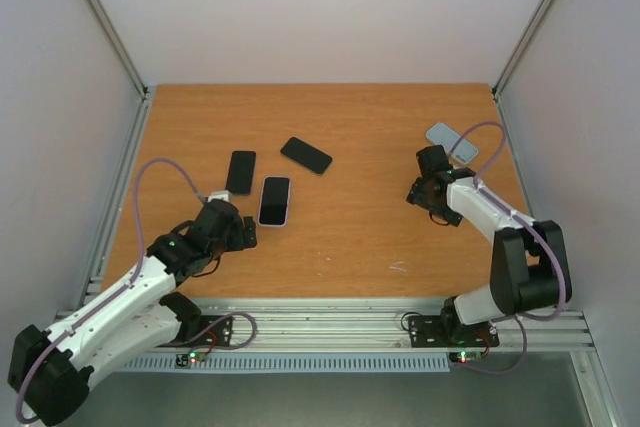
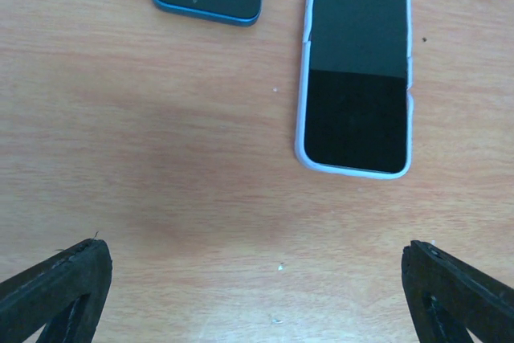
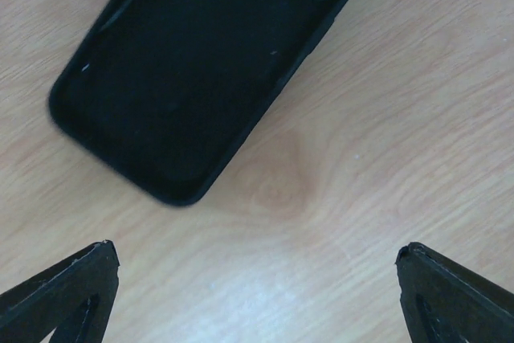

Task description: Put the phone into the phone case

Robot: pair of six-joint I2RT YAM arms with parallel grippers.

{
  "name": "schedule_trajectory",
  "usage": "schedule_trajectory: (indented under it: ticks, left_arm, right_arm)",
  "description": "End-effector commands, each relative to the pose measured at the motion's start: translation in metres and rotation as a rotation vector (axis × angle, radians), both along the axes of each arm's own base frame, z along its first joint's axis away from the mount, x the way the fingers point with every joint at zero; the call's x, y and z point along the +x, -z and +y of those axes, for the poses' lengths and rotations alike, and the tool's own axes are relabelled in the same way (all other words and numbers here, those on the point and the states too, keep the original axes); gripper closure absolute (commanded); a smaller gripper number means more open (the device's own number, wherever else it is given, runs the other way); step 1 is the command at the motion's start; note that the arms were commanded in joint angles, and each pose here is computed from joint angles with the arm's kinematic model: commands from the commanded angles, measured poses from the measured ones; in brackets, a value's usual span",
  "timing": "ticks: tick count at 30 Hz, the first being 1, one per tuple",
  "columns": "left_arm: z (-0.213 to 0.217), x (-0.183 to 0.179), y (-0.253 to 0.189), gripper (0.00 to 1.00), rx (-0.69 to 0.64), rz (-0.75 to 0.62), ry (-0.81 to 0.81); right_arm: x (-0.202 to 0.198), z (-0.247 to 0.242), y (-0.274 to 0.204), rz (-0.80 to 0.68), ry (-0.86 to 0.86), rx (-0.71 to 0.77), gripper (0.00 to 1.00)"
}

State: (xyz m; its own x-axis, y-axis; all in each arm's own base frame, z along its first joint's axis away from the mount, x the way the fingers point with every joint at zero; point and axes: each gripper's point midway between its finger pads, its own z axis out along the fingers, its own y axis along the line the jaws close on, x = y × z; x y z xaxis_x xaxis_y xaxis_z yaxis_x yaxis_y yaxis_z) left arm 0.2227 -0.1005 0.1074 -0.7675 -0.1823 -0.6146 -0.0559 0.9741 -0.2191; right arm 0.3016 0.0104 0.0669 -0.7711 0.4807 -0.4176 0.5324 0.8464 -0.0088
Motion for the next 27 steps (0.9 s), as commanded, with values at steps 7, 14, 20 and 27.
schedule_trajectory:
  ticks: [7,14,20,27]
  left_arm:
    - [0.014,0.002,-0.006,0.01,0.021,-0.079,-0.04]
    - [0.015,0.001,-0.008,0.01,0.02,-0.087,-0.046]
    - [0.016,0.001,-0.008,0.01,0.023,-0.086,-0.049]
    - [0.018,0.0,-0.009,0.01,0.022,-0.091,-0.055]
  right_arm:
    - [0.038,-0.027,0.023,0.021,0.175,0.109,0.15]
    - [0.044,-0.033,0.039,0.081,0.216,0.105,0.24]
    - [0.042,-0.032,0.049,0.11,0.235,0.115,0.34]
    - [0.04,-0.029,0.054,0.128,0.246,0.134,0.53]
